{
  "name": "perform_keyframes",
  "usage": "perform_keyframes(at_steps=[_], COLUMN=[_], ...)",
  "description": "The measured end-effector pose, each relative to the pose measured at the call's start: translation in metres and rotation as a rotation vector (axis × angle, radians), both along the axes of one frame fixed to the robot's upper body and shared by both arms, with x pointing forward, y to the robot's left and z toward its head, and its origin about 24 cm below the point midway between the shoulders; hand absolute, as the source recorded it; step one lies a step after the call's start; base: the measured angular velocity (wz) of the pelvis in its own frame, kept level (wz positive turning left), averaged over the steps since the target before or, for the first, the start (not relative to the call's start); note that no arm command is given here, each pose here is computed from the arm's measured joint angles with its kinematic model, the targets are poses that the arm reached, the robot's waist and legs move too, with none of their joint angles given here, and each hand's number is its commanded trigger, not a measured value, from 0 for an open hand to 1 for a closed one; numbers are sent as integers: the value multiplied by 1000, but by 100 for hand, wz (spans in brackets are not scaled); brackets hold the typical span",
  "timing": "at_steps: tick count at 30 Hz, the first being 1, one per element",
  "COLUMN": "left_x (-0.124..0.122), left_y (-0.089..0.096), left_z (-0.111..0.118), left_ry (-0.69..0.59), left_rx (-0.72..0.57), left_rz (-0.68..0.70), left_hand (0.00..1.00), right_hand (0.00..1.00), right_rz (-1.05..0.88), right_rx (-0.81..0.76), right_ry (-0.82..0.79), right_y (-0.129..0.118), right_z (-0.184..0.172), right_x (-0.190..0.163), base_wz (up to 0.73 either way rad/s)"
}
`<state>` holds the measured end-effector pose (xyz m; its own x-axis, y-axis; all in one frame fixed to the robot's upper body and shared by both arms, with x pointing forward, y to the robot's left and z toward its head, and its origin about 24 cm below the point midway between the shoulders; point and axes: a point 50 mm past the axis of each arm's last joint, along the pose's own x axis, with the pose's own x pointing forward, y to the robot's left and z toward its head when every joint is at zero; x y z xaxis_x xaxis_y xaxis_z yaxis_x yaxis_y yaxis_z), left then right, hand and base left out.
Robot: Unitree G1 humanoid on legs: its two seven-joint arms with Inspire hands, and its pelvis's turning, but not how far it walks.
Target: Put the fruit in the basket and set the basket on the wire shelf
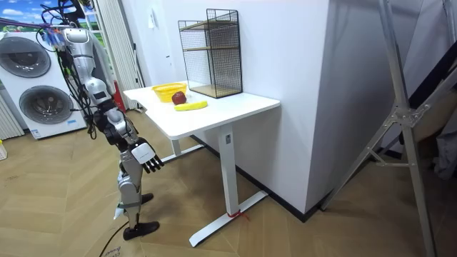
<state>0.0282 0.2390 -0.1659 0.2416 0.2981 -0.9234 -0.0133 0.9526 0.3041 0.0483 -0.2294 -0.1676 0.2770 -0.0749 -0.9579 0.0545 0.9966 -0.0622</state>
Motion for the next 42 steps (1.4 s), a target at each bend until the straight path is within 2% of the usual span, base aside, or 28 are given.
perform_keyframes(at_steps=[9, 18, 21, 29, 36, 38, 42], left_x=[-6, -19, -26, -39, -41, -35, -37], left_y=[1, 2, 1, 4, 9, 12, 17], left_z=[-1, -2, -2, 0, 3, 4, 6], left_ry=[39, 110, 127, 131, 114, 84, 64], left_rx=[-6, 26, 30, 59, 95, 105, 119], left_rz=[3, -46, -38, -2, 25, 39, 68], left_hand=[0, 0, 0, 0, 0, 0, 0], right_hand=[0, 0, 0, 0, 0, 0, 0], right_rz=[-19, -239, -389, -1100, -1500, -1611, -1739], right_rx=[0, -11, -5, 54, 121, 100, 40], right_ry=[-1, 23, 26, -130, -290, -361, -403], right_y=[0, -1, -3, -27, -48, -59, -76], right_z=[0, -2, -3, 4, 15, 21, 30], right_x=[-1, -10, -16, -16, -4, 1, 1], base_wz=[0, 0, -5, 0, -10, -7, 0])
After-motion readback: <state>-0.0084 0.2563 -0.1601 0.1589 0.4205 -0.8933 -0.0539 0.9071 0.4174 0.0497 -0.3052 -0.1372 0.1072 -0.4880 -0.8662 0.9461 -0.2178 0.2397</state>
